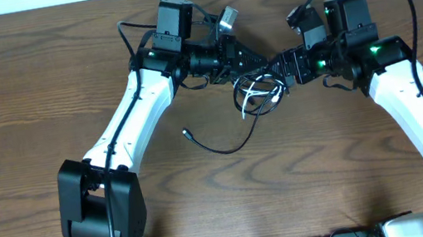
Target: Untangle cables
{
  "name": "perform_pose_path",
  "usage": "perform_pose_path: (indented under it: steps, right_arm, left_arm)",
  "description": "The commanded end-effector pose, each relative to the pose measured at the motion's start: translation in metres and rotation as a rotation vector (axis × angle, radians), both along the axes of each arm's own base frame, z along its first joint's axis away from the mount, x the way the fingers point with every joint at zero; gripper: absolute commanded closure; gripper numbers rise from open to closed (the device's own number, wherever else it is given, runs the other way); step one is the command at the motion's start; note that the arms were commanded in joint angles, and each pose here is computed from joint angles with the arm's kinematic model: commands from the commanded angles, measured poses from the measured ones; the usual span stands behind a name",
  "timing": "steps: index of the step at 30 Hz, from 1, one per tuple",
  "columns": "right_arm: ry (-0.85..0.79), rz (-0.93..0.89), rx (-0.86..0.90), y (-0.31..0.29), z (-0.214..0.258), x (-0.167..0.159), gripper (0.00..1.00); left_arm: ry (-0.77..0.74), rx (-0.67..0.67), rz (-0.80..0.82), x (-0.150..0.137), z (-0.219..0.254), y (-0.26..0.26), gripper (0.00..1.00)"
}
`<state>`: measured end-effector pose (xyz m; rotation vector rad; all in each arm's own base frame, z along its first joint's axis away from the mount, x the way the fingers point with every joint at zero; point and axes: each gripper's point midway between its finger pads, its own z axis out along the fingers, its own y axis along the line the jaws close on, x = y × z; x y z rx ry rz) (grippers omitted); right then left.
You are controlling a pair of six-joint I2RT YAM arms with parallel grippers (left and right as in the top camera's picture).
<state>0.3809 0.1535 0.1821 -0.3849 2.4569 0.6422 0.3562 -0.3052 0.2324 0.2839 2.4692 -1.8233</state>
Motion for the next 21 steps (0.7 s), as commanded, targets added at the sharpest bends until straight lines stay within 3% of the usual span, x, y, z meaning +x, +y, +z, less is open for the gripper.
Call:
perform_pose_path:
  steps: [1,11,21]
  right_arm:
    - [0.018,0.036,0.008,0.006,-0.005,-0.008,0.22]
    - [0.051,0.098,0.002,0.027,-0.018,-0.016,0.23]
    - [0.143,0.07,0.006,0.036,-0.061,-0.003,0.49]
  left_arm:
    - [0.004,-0.032,-0.027,-0.004,0.009,-0.001,0.93]
    - [0.005,-0.033,-0.026,-0.004,0.009,-0.001,0.92]
    - [0.023,-0.033,-0.02,-0.003,0.009,-0.001,0.93]
